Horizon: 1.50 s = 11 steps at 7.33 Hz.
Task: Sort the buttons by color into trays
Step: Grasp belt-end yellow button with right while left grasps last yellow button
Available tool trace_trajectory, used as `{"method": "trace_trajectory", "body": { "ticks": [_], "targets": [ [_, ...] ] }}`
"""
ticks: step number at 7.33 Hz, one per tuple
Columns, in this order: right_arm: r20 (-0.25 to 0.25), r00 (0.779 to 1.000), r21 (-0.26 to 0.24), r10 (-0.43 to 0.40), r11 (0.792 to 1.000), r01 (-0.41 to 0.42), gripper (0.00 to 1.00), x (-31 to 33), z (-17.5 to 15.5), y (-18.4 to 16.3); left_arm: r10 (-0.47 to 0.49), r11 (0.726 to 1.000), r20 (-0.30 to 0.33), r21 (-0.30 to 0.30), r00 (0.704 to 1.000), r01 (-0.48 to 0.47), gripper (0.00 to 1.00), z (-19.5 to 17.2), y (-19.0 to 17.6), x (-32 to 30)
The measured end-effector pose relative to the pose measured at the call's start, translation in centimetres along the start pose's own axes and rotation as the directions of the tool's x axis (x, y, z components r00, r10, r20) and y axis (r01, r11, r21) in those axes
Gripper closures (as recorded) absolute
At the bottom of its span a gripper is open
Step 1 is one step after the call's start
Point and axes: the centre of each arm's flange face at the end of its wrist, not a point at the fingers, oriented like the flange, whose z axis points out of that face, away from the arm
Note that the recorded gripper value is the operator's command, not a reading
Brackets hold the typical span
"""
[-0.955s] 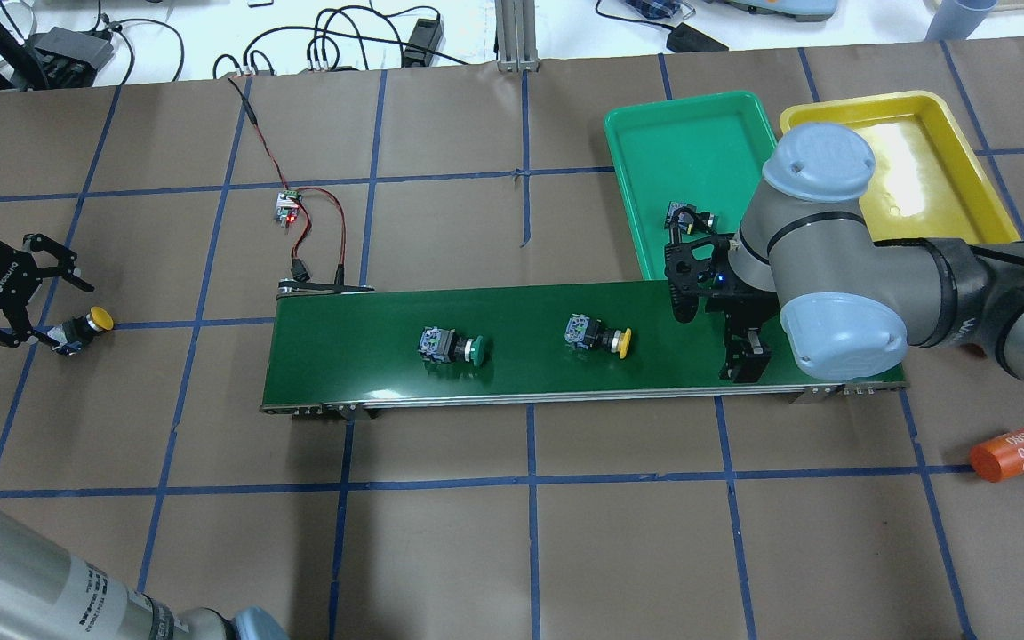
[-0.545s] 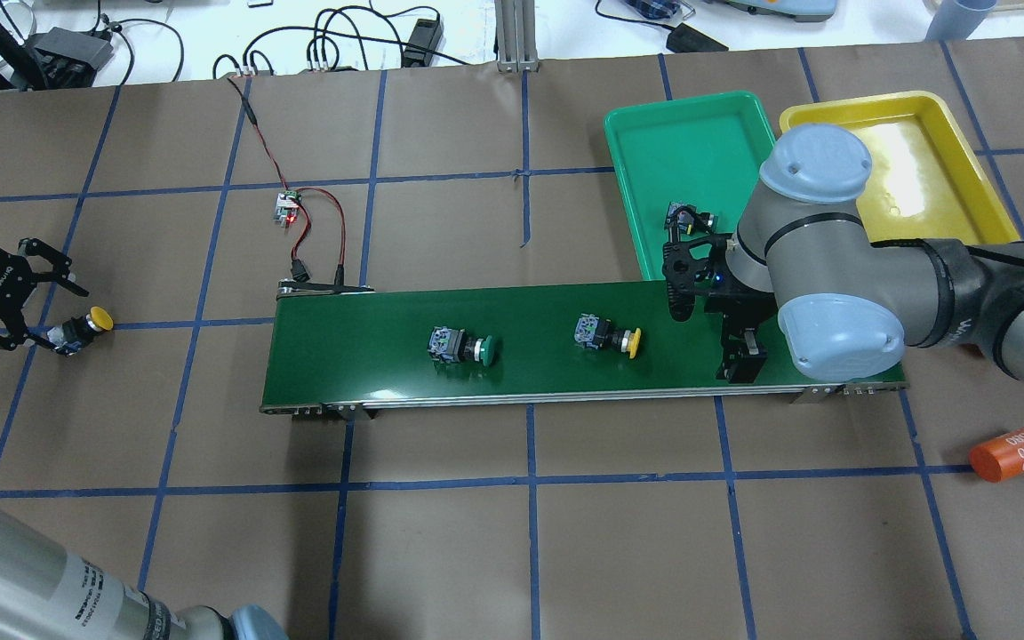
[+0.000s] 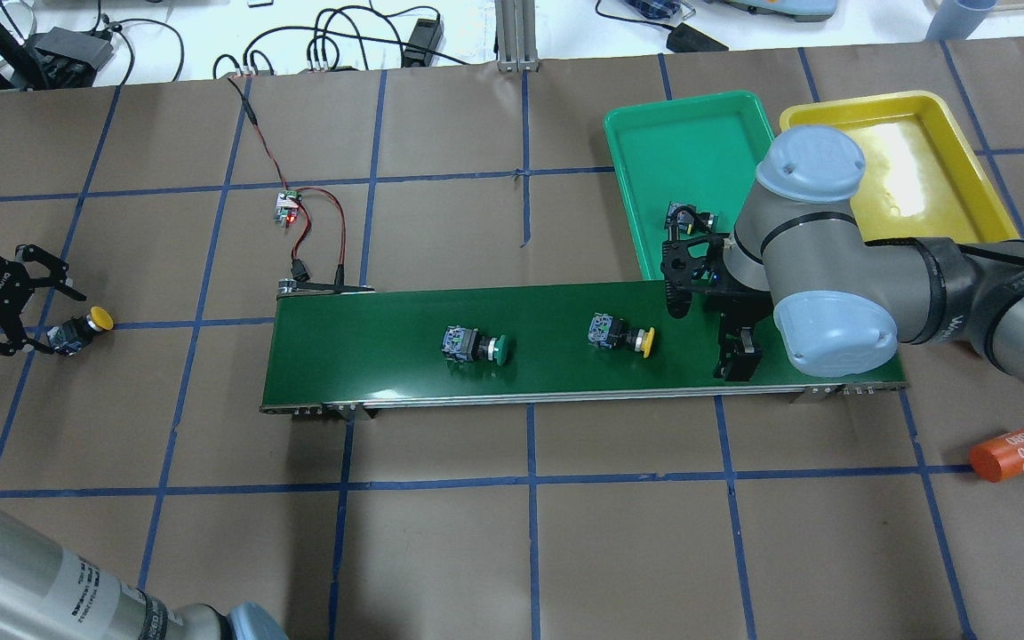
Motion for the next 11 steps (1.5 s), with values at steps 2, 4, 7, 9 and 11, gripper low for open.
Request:
{"method": "trace_trajectory", "body": {
  "ticks": [2,4,7,9,11],
  "targets": [
    [-0.003,0.998,0.001,0.055,0.998,-0.055,0.0,0.0,0.0,0.0,-0.012,1.0,0.008,-0.013,1.0,0.013,0.09,0.7,0.5,-0.2],
    [-0.001,0.991,0.002,0.134,0.991,-0.134,0.0,-0.2,0.0,0.0,-0.028,0.999,0.016,-0.02,0.999,0.029,0.24,1.3,0.9,-0.1],
    [-0.005,0.973,0.004,0.229,0.973,-0.229,0.0,-0.6,-0.4,0.0,-0.024,1.0,0.017,-0.011,1.0,0.024,0.6,1.6,0.9,0.3],
    [0.002,0.972,0.007,0.237,0.972,-0.237,0.0,-0.7,-0.4,-0.1,0.018,1.0,0.022,0.012,1.0,-0.019,0.74,0.9,2.5,1.6],
    [0.006,0.973,0.006,0.233,0.973,-0.233,0.0,-0.7,-0.2,-0.2,0.043,0.999,0.02,0.029,0.999,-0.043,0.77,0.2,3.6,2.5]
  ]
}}
